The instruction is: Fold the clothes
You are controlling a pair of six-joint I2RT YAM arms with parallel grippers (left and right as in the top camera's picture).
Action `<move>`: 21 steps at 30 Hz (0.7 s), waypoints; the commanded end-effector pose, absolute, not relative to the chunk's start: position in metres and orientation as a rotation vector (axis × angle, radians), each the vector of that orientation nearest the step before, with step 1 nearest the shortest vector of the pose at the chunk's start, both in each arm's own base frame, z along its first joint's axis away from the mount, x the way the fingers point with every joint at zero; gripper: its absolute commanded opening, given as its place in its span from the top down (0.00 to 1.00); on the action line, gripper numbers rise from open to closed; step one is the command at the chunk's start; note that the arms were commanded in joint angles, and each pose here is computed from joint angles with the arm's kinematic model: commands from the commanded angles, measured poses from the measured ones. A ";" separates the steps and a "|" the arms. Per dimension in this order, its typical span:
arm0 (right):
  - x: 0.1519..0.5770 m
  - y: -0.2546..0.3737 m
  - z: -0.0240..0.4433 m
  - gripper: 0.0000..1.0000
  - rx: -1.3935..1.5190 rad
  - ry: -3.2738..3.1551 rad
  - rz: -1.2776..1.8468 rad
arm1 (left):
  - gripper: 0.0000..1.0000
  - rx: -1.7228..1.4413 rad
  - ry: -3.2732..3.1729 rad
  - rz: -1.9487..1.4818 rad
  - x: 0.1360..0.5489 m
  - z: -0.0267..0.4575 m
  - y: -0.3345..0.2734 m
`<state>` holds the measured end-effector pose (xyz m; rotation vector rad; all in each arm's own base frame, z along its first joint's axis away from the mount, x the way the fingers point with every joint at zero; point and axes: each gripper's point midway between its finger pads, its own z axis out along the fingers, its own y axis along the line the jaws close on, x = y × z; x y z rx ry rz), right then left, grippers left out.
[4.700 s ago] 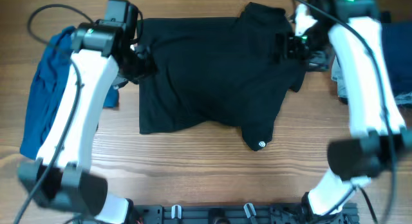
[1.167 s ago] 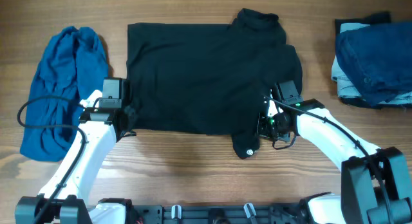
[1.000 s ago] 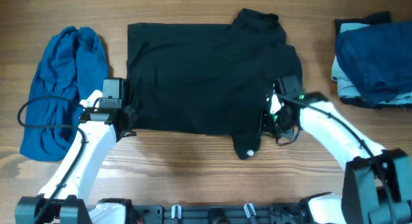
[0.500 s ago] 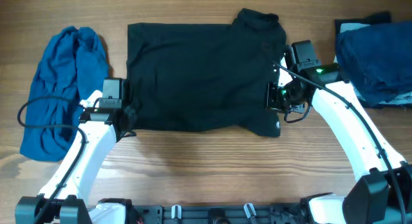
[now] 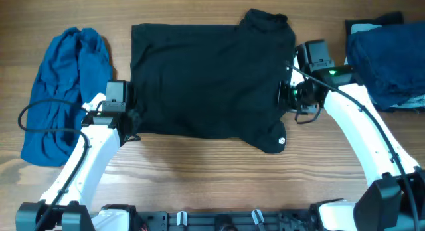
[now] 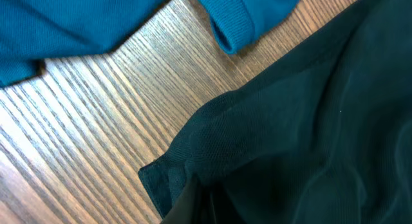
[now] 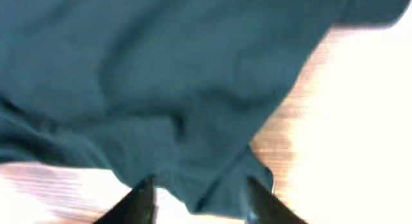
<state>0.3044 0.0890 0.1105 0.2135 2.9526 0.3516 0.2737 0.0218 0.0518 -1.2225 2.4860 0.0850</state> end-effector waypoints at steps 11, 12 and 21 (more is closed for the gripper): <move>0.220 0.085 0.050 0.56 0.513 3.232 0.360 | 0.96 -1.184 2.500 0.106 0.272 0.053 0.025; 0.214 0.085 0.047 0.60 0.542 3.249 0.363 | 0.96 -1.184 2.499 0.108 0.272 0.053 0.025; 0.191 0.094 0.024 0.65 0.609 3.289 0.467 | 0.96 -1.184 2.497 0.106 0.273 0.053 0.025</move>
